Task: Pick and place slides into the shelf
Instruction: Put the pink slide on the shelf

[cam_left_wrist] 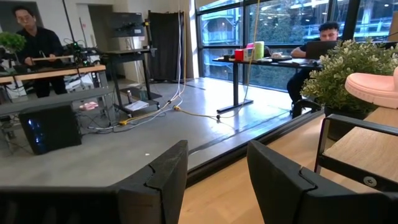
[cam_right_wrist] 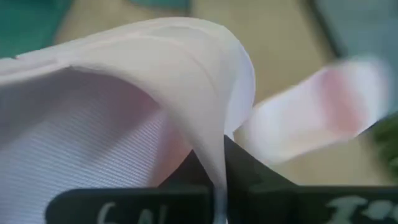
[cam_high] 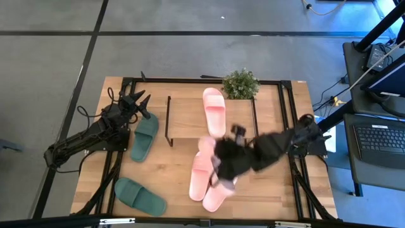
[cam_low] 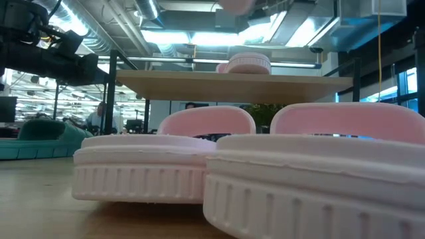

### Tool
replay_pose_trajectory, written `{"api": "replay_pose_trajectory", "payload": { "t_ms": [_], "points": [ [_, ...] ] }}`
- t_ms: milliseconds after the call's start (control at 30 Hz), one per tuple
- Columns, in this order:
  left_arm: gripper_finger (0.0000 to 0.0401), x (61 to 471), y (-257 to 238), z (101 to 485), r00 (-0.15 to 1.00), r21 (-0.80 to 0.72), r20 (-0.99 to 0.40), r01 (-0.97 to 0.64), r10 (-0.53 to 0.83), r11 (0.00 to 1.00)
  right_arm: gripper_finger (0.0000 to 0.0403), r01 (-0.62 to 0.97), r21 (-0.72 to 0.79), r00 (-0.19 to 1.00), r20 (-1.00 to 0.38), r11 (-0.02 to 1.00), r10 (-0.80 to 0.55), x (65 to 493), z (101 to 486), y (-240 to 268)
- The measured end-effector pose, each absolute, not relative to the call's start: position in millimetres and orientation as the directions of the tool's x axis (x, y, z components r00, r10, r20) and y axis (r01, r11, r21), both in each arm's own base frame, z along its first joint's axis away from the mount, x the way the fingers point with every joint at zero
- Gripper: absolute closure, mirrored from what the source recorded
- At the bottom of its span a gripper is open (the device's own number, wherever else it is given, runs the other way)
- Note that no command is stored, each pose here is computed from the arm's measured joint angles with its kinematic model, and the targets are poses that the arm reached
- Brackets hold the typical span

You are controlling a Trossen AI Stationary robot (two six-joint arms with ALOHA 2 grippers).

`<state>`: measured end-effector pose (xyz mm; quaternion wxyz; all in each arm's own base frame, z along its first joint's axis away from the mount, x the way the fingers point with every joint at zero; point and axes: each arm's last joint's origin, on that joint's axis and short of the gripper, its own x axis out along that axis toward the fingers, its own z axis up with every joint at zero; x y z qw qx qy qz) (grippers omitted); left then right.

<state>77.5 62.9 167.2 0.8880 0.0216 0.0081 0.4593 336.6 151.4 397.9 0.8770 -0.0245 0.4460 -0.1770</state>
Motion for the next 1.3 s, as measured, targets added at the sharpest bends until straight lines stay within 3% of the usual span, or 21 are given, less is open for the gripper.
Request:
{"api": "replay_pose_trajectory", "payload": {
  "t_ms": [333,633,833,1300],
  "points": [
    [0.0242,77.5,62.9,167.2,0.578,0.074,0.005,-0.814,0.816,0.576,0.039,0.301,-0.382,0.529,-0.696,0.874,-0.486,374.8,414.6,39.0],
    [0.0242,77.5,62.9,167.2,0.578,0.087,0.005,-0.813,0.816,0.575,0.039,0.3,-0.593,0.595,-0.497,0.748,-0.632,399.4,426.3,10.3],
    [0.0242,77.5,62.9,167.1,0.577,0.086,0.005,-0.814,0.816,0.575,0.039,0.266,-0.745,0.52,-0.423,0.611,-0.742,423.5,404.8,9.4],
    [0.0242,77.5,62.9,167.1,0.577,0.055,0.005,-0.815,0.816,0.576,0.039,0.261,-0.756,0.376,-0.493,0.6,-0.785,457.6,345.8,-27.2]
  ]
}}
